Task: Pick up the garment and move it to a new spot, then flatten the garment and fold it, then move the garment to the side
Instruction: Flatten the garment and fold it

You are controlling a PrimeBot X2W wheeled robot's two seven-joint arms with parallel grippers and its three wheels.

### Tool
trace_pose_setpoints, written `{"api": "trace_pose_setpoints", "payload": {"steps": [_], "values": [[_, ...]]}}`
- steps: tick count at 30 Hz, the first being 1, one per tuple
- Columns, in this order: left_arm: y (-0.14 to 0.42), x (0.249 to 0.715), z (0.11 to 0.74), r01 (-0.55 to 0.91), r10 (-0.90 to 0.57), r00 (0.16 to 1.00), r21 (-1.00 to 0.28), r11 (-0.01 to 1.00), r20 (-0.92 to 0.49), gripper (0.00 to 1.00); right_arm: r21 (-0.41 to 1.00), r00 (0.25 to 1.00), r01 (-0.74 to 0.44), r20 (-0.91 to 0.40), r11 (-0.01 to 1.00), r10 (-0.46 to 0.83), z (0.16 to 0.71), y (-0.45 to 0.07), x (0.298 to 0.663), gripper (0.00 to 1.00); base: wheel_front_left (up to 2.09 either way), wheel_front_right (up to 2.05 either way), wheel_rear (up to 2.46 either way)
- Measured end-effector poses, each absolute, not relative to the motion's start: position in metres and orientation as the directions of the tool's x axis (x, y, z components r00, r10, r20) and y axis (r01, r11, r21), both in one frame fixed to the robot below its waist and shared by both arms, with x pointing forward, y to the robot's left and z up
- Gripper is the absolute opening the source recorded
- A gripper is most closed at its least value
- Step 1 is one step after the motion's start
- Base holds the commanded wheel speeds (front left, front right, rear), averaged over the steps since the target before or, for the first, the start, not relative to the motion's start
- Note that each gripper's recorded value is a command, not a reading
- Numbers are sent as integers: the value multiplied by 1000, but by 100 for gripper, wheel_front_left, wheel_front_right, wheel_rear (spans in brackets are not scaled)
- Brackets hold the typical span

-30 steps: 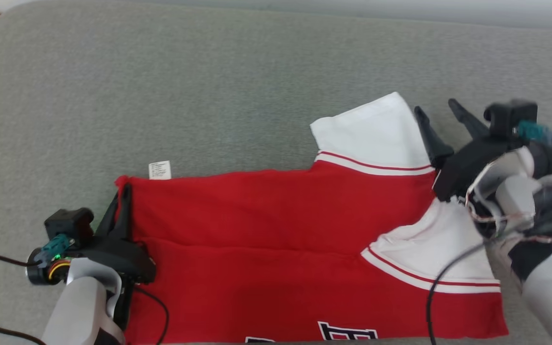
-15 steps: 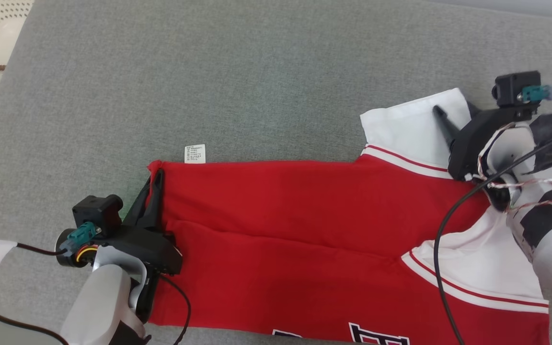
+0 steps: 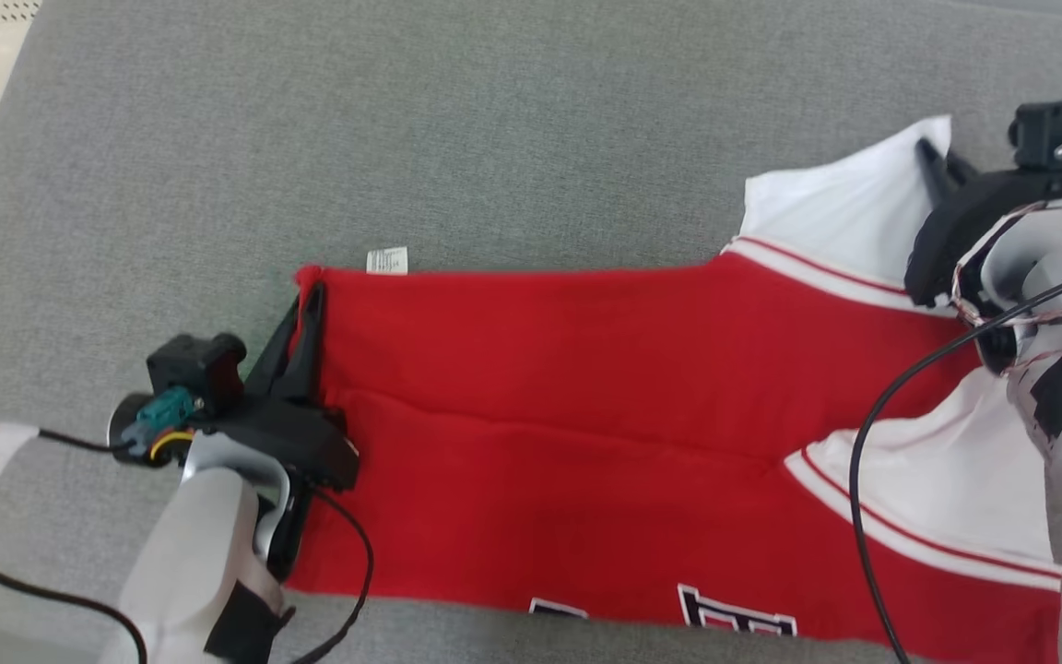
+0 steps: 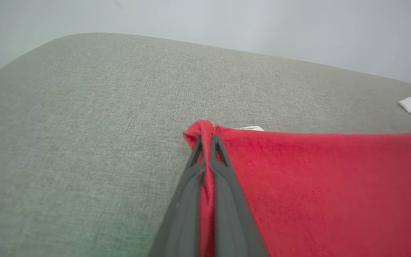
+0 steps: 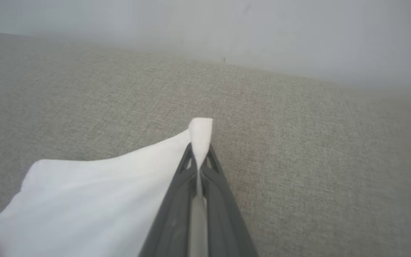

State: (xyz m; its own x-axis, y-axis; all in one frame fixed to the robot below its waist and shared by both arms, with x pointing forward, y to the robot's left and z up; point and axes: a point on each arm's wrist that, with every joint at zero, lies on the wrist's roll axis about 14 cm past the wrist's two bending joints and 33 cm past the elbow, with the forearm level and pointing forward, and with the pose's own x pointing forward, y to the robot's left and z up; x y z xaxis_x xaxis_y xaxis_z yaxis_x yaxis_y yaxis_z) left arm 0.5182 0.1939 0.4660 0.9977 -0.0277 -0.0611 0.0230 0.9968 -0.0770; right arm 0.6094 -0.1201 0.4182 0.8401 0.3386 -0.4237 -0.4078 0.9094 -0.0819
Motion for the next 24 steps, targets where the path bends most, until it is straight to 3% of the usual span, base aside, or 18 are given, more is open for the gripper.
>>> {"api": "trace_pose_setpoints", "payload": {"steps": [10, 24], "values": [[179, 534, 501, 79, -78, 997, -58, 995, 29, 0, -92, 890, -397, -281, 913, 359, 456, -120, 613, 0, 0, 0, 0], [188, 477, 500, 40, -36, 999, -120, 992, 34, 0, -72, 846, -506, -235, 859, 479, 472, -119, 530, 0, 0, 0, 0]]}}
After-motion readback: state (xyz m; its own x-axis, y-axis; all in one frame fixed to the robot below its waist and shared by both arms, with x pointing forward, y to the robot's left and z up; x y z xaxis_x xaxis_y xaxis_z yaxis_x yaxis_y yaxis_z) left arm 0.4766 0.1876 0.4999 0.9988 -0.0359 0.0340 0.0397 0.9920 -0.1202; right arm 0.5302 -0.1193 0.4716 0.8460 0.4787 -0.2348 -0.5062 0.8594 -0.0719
